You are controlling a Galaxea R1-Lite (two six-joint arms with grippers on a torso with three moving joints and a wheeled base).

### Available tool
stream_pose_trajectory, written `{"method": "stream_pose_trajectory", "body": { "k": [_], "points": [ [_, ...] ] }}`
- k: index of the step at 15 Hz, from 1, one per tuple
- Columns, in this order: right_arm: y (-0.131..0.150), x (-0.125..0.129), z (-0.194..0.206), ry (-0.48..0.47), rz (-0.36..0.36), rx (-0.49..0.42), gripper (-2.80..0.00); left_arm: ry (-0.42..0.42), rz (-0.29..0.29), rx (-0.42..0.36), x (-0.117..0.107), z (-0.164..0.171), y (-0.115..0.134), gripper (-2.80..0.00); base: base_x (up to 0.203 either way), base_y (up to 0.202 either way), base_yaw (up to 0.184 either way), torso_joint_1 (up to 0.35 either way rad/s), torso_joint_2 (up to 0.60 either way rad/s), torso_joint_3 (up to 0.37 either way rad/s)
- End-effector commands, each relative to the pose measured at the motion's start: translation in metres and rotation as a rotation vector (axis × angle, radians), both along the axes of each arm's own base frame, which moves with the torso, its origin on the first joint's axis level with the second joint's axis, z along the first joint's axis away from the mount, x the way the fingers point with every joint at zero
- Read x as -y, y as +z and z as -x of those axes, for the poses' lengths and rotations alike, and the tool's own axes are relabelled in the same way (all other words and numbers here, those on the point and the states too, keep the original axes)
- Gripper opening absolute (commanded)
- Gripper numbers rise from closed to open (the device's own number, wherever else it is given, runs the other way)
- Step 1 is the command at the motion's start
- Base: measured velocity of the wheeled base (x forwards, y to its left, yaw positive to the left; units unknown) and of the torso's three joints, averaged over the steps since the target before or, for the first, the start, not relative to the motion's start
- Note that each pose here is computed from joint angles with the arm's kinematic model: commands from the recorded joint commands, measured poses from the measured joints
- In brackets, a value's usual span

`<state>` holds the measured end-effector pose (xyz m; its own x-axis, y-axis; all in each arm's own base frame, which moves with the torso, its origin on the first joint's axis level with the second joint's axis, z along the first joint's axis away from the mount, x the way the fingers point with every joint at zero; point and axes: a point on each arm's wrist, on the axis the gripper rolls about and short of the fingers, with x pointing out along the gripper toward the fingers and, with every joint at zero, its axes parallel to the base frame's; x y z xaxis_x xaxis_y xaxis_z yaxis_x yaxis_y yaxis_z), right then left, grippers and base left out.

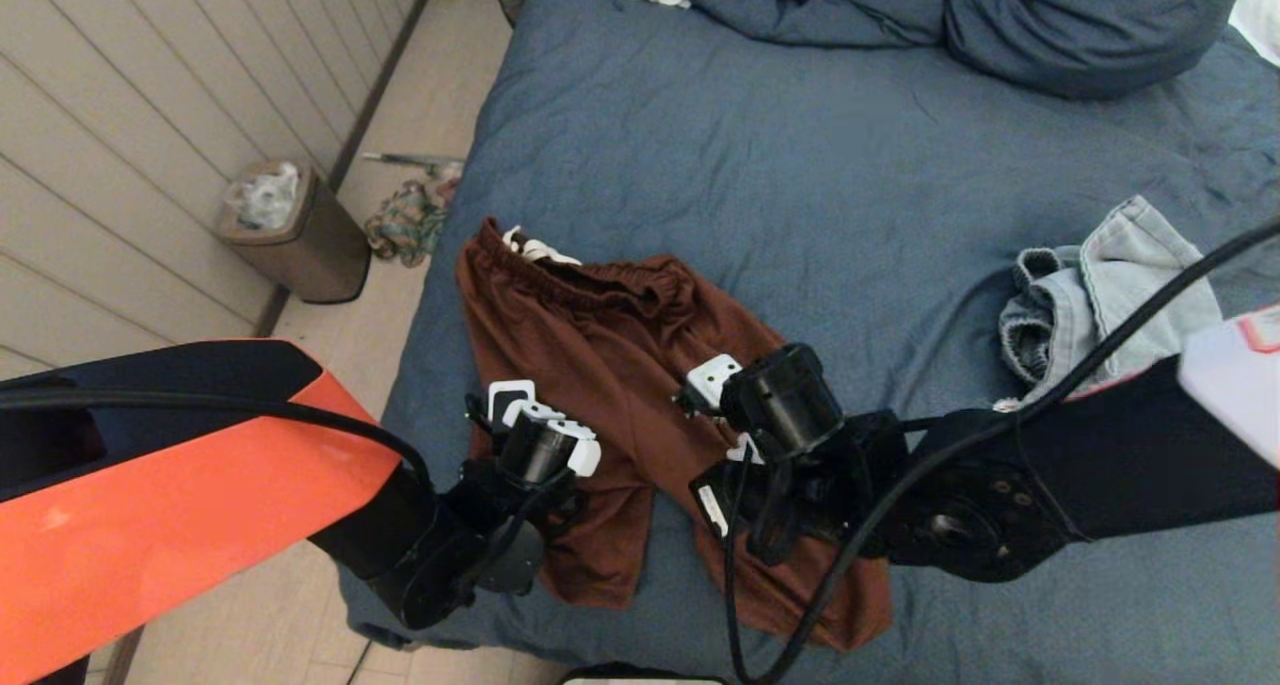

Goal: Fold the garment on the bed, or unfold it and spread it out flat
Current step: Unford the brown shorts

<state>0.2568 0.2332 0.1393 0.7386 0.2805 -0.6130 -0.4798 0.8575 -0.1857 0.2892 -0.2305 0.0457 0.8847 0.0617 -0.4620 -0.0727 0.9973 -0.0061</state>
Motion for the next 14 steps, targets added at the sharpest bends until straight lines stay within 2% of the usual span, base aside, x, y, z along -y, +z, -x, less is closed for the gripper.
{"method": "stream_pose_trajectory", "body": {
  "k": [1,4,5,7,9,14],
  "points": [
    [0.035,0.013,0.037,0.063,-0.002,0.02,-2.8,0.005,-0.007,-0.01,0.0,0.0,-0.005,-2.8,0.0,0.0,0.0,0.0,0.0,0.0],
    [0.046,0.023,0.07,0.168,0.075,-0.072,-2.8,0.009,0.001,0.002,-0.001,0.0,0.0,-2.8,0.0,0.0,0.0,0.0,0.0,0.0],
    [0.04,0.024,0.073,0.202,0.114,-0.1,0.0,0.008,0.004,0.005,-0.001,0.001,0.002,-2.8,0.0,0.0,0.0,0.0,0.0,0.0],
    [0.03,0.024,0.074,0.242,0.147,-0.137,0.0,0.009,0.001,0.001,-0.002,0.001,0.0,-2.8,0.0,0.0,0.0,0.0,0.0,0.0],
    [0.011,0.021,0.072,0.327,0.152,-0.235,0.0,0.009,0.002,0.002,-0.002,0.001,0.001,-2.8,0.0,0.0,0.0,0.0,0.0,0.0],
    [-0.039,0.008,0.058,0.348,0.268,-0.37,0.0,0.009,-0.001,-0.002,-0.002,0.001,-0.001,-2.8,0.0,0.0,0.0,0.0,0.0,0.0]
  ]
}}
